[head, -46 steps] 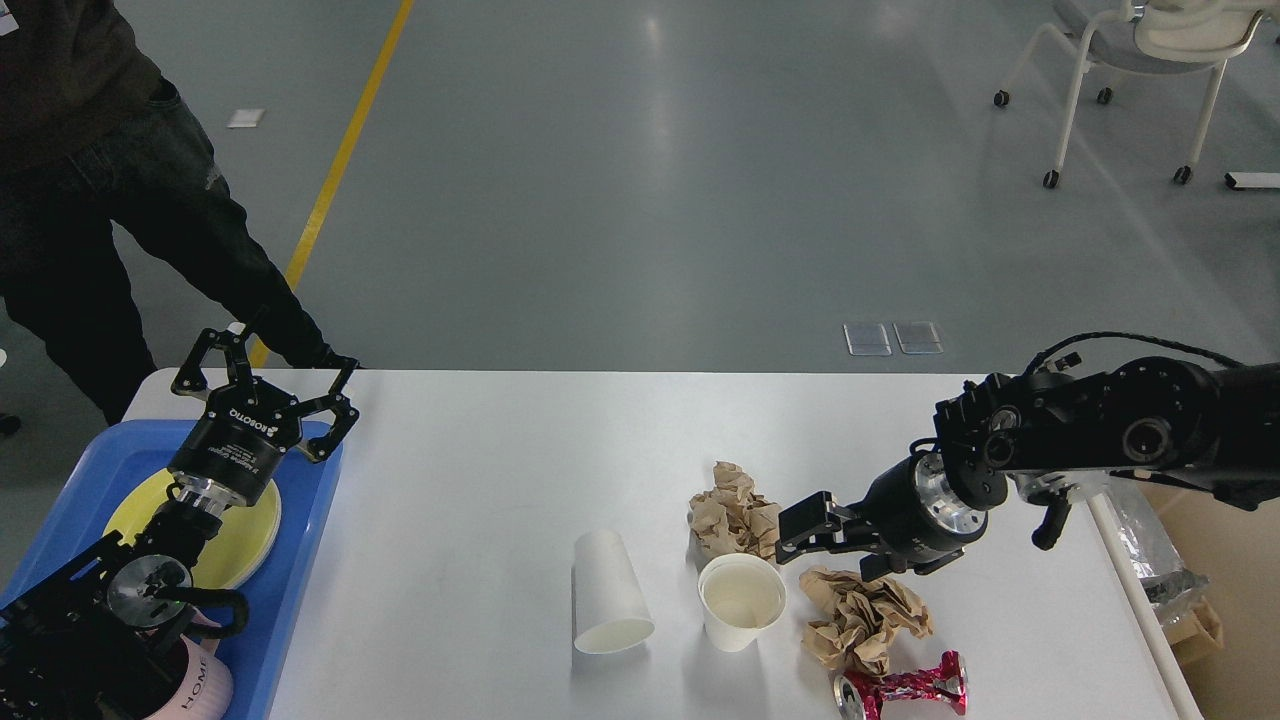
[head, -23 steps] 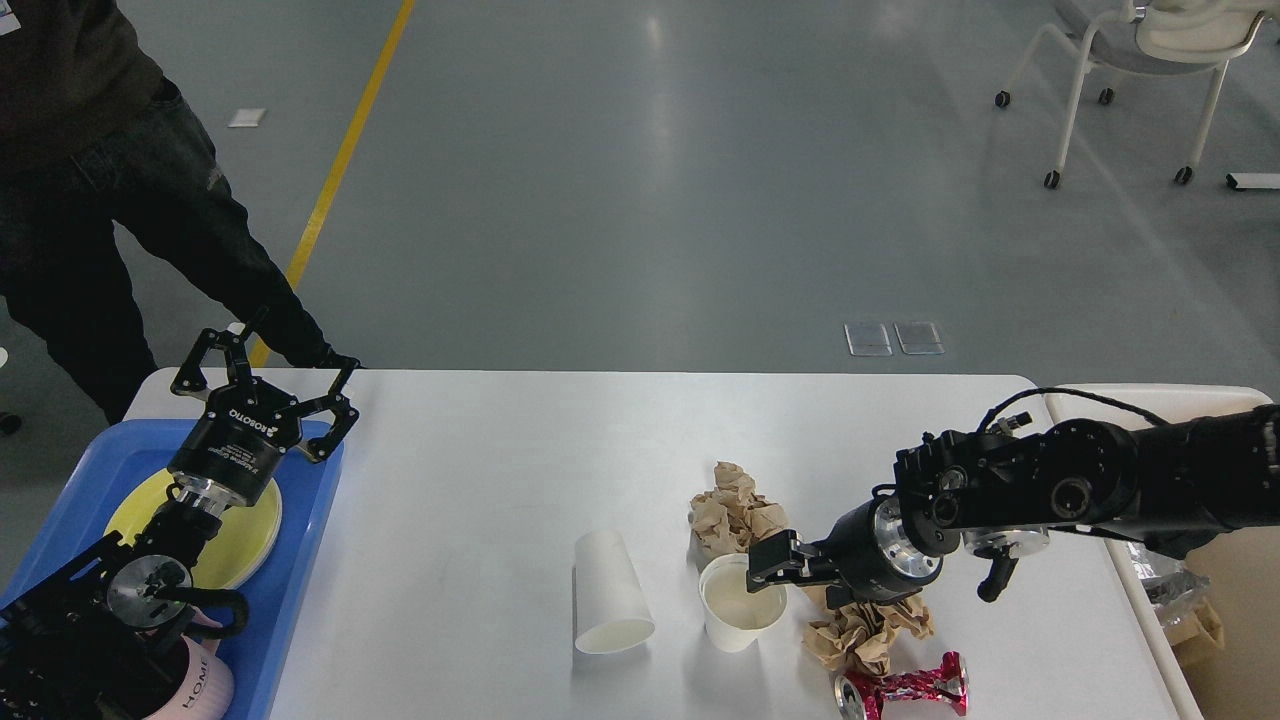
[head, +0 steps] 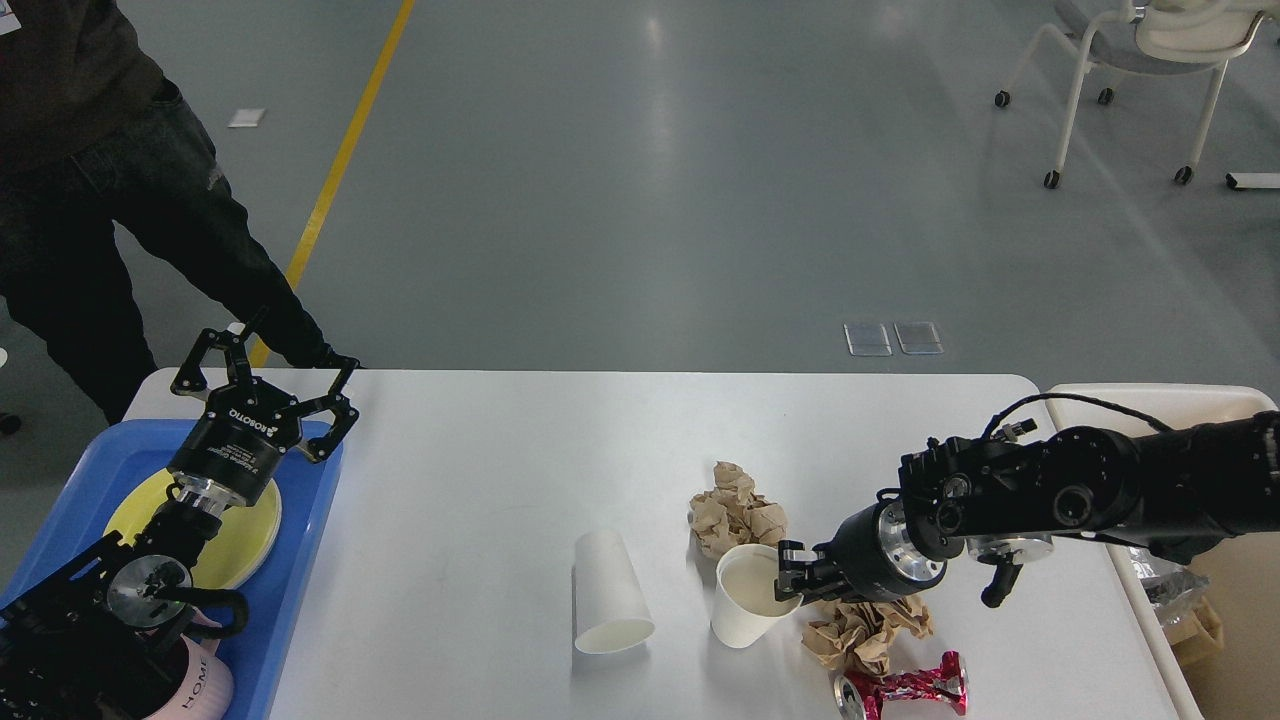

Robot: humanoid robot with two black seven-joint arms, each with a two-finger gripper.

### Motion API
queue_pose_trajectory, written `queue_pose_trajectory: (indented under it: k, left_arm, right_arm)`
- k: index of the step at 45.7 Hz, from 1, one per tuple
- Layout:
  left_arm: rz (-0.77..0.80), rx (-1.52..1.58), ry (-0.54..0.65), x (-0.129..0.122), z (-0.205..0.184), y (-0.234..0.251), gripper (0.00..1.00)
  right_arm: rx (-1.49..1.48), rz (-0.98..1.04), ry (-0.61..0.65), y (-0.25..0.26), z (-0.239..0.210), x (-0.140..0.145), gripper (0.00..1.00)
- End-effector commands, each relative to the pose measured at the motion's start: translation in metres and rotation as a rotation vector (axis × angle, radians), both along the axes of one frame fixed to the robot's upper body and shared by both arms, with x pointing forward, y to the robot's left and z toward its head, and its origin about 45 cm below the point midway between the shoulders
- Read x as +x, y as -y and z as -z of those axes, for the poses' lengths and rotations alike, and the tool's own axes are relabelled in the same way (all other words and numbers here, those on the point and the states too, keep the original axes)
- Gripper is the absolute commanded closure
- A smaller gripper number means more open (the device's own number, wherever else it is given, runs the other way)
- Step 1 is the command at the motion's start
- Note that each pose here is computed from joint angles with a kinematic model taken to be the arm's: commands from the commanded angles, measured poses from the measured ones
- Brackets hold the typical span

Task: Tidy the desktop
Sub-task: 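Lift the small paper cup and drop it into the bin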

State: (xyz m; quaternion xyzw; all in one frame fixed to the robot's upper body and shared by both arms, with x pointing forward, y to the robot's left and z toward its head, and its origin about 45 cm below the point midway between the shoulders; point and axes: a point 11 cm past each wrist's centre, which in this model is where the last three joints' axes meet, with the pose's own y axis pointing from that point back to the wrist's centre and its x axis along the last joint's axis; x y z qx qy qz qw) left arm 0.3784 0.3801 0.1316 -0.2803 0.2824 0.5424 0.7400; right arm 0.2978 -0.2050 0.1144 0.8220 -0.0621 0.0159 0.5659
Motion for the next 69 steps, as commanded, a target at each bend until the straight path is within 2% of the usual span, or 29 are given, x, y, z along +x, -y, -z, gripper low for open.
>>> queue_pose_trajectory:
  k: [1,8,15,16,18,23,28,31,37,42,47,52,55,58,63,64,65,66,67,68,69]
  left_arm:
    - [0.000,0.000,0.000,0.000,0.000,0.000,0.00]
    - [-0.001,-0.001,0.001,0.000,0.000,0.000,0.00]
    - [0.000,0.000,0.001,0.000,0.000,0.000,0.00]
    - [-0.001,-0.001,0.001,0.000,0.000,0.000,0.00]
    - [0.000,0.000,0.000,0.000,0.000,0.000,0.00]
    - [0.001,0.001,0.000,0.000,0.000,0.000,0.00]
    - [0.000,0.000,0.000,0.000,0.000,0.000,0.00]
    - [0.000,0.000,0.000,0.000,0.000,0.000,0.00]
    - [0.000,0.000,0.000,0.000,0.000,0.000,0.00]
    - [0.000,0.000,0.000,0.000,0.000,0.000,0.00]
    - [0.000,0.000,0.000,0.000,0.000,0.000,0.00]
    - [0.000,0.000,0.000,0.000,0.000,0.000,0.00]
    - [0.000,0.000,0.000,0.000,0.000,0.000,0.00]
    - [0.000,0.000,0.000,0.000,0.000,0.000,0.00]
    - [0.000,0.000,0.000,0.000,0.000,0.000,0.00]
    - [0.000,0.000,0.000,0.000,0.000,0.000,0.00]
    - [0.000,0.000,0.000,0.000,0.000,0.000,0.00]
    - [0.000,0.000,0.000,0.000,0.000,0.000,0.00]
    - [0.000,0.000,0.000,0.000,0.000,0.000,0.00]
    - [0.000,0.000,0.000,0.000,0.000,0.000,0.00]
    - [0.000,0.000,0.000,0.000,0.000,0.000,0.00]
  right_arm:
    - [-0.011,0.022,0.036,0.016,-0.028,0.018,1.00]
    - [0.011,0.018,0.080,0.049,-0.128,0.052,1.00]
    - [-0.005,-0.003,0.147,0.095,-0.262,0.074,1.00]
    - [-0.035,0.010,0.183,0.112,-0.299,0.078,1.00]
    - [-0.096,0.033,0.237,0.132,-0.329,0.080,1.00]
    - [-0.236,0.083,0.353,0.179,-0.367,0.083,1.00]
    - [-0.324,0.115,0.368,0.221,-0.370,0.078,1.00]
    - [-0.364,0.163,0.358,0.247,-0.364,0.074,1.00]
    - [-0.430,0.269,0.338,0.299,-0.320,0.071,1.00]
    - [-0.574,0.354,0.361,0.361,-0.252,0.060,1.00]
    - [-0.732,0.364,0.376,0.411,-0.180,0.031,1.00]
    - [-0.763,0.367,0.367,0.417,-0.091,0.004,1.00]
    - [-0.807,0.384,0.352,0.427,-0.047,-0.022,1.00]
    - [-0.843,0.380,0.365,0.430,-0.017,-0.037,1.00]
    - [-0.804,0.428,0.382,0.418,0.010,-0.042,1.00]
    - [-0.800,0.436,0.386,0.417,0.011,-0.042,0.92]
    - [-0.796,0.443,0.390,0.417,0.011,-0.042,0.77]
    - [-0.790,0.452,0.391,0.416,0.012,-0.042,0.54]
    - [-0.784,0.460,0.395,0.416,0.012,-0.042,0.14]
    - [-0.779,0.469,0.398,0.415,0.012,-0.041,0.00]
    - [-0.773,0.474,0.398,0.414,0.013,-0.041,0.00]
